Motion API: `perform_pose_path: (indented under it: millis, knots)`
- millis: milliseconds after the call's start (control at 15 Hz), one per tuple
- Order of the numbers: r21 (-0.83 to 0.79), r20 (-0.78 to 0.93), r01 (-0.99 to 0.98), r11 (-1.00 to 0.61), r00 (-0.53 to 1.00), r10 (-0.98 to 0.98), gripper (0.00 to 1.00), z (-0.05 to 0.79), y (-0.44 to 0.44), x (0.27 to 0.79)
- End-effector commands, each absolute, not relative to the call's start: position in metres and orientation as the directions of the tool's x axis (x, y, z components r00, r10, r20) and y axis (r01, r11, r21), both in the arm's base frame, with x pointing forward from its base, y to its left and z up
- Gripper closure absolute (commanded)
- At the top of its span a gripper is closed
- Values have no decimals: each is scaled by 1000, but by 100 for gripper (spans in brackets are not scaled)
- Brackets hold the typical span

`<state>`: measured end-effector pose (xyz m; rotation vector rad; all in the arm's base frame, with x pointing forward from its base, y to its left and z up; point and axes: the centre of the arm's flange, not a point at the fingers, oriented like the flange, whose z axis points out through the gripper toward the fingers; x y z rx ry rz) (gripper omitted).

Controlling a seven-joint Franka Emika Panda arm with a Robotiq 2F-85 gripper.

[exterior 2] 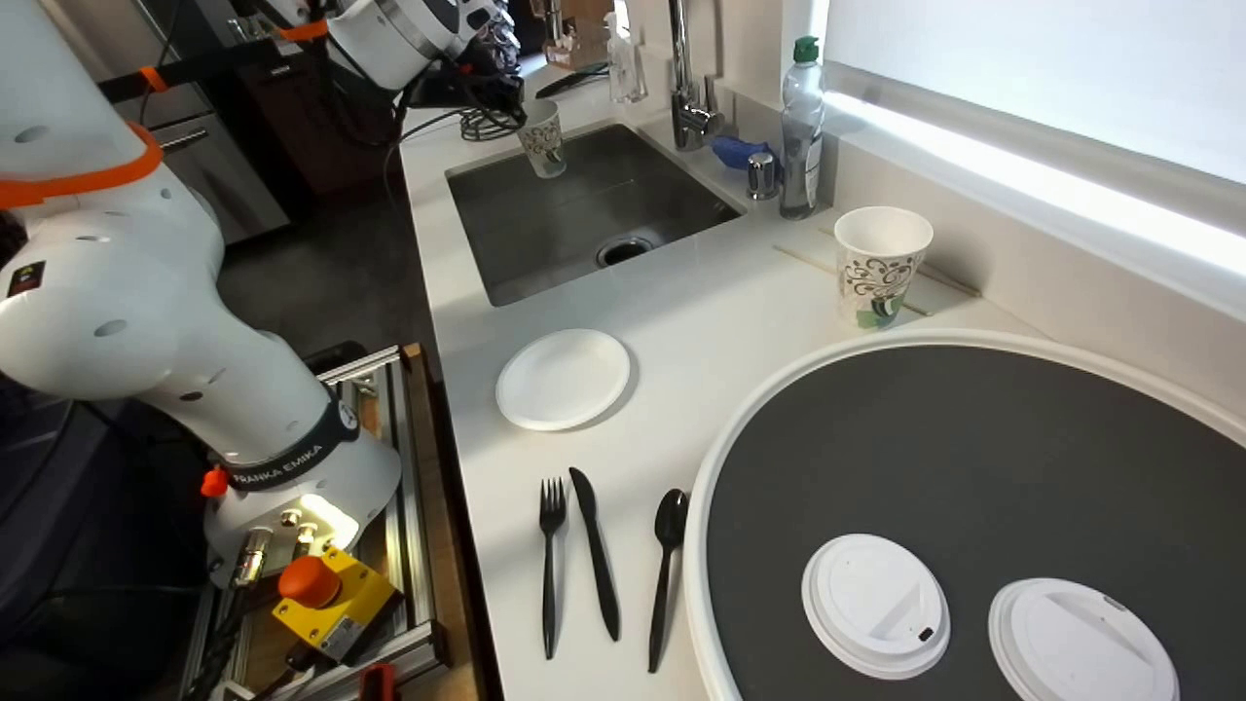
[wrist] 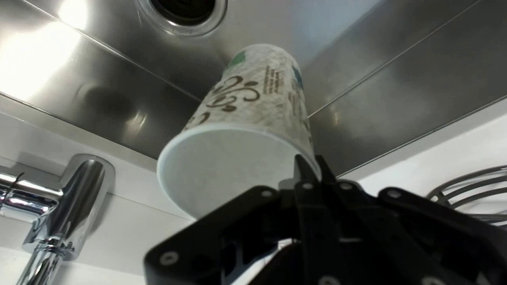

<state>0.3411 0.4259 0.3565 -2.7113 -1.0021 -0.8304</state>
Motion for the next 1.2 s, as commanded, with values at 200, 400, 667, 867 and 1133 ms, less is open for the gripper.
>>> perform_pose_path:
  millis: [200,400,667,867,1133]
  knots:
    - [57,515,719,-693,574,637,99,290,469,367]
    - [51,507,720,-692,578,639,97,303,449,362]
    - [54,512,720,-692,575,638,97,307,450,363]
    - [52,503,744,-666,557,661,99,287,460,360]
    - [62,503,768,-637,527,685,99,271,468,355]
